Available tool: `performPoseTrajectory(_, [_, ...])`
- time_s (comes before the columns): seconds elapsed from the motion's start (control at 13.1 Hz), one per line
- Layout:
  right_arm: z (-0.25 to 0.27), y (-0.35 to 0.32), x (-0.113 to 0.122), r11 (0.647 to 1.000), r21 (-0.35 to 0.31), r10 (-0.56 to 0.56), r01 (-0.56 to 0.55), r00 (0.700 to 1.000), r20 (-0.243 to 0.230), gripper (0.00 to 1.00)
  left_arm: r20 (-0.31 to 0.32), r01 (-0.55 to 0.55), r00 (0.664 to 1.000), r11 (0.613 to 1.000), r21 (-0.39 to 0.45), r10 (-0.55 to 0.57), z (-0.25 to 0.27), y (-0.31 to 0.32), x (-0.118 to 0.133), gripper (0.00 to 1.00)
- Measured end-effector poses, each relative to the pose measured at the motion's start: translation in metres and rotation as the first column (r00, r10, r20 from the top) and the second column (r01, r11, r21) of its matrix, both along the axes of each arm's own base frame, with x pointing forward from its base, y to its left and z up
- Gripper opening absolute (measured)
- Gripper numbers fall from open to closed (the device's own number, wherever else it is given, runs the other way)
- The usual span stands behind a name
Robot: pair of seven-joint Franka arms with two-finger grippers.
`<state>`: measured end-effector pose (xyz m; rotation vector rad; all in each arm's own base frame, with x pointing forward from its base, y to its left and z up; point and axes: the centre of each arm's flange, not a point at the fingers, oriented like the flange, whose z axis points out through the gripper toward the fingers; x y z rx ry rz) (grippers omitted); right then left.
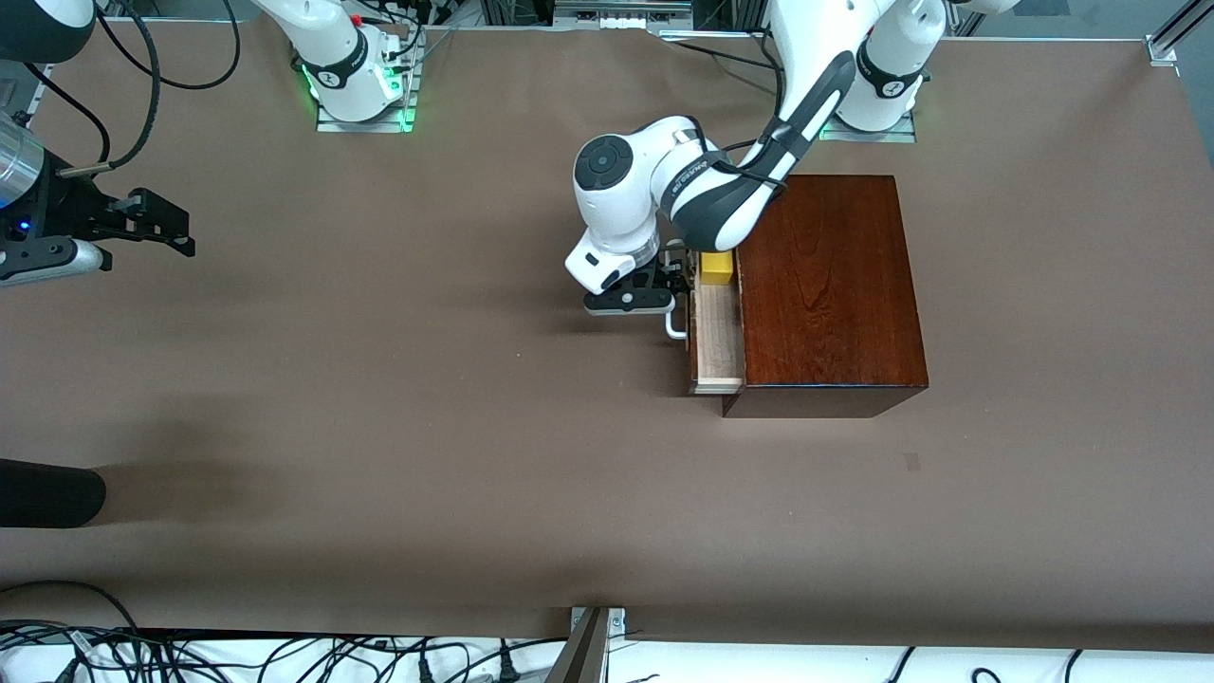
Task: Open drawer, take yellow block, close drawer
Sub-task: 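Pull the drawer open by its handle with the left gripper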
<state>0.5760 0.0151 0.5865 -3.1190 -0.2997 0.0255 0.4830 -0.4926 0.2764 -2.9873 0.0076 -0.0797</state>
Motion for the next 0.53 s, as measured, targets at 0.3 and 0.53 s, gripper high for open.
performPoseTrajectory(0.3, [0.000,0.000,0.000,1.000,0.000,0.000,0.000,1.000,0.000,1.00,0.019,-0.005,1.000,0.999,-0.036,0.006,0.008,-0.018,-0.001,1.00])
performPoseTrajectory(0.53, [0.000,0.000,0.000,1.000,0.000,0.000,0.000,1.000,0.000,1.00,0.007,-0.016,1.000,0.999,-0.044,0.016,0.016,-0.025,-0.001,1.00])
